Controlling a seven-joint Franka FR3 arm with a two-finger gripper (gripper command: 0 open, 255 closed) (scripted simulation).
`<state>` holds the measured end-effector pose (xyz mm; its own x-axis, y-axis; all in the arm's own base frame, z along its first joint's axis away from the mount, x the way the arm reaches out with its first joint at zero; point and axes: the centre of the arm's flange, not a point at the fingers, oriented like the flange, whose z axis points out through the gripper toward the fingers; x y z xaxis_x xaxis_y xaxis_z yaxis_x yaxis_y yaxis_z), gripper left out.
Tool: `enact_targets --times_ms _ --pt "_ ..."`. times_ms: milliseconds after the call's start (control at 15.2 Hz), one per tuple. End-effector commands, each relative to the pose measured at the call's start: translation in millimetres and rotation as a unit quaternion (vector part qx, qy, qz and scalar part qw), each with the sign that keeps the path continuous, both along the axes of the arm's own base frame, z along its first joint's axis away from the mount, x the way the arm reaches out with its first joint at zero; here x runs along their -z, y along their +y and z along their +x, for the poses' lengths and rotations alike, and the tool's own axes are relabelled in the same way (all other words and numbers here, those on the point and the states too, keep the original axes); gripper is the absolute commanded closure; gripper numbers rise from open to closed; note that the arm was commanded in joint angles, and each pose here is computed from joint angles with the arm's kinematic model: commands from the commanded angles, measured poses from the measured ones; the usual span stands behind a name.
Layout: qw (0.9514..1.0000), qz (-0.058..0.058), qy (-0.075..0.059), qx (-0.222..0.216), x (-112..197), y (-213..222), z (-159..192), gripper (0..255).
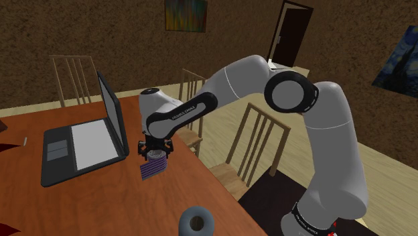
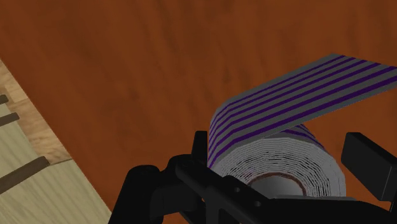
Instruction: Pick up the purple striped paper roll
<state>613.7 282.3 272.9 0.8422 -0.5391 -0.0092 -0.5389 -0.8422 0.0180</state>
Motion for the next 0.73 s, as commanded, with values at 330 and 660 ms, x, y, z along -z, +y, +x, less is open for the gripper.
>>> enact_targets --times_ms 330,660 --pt "1.0 0.0 0.0 0.0 17.7 -1.1 0.8 255" --pt "1.0 0.0 0.0 0.0 17.3 -1.5 1.6 255"
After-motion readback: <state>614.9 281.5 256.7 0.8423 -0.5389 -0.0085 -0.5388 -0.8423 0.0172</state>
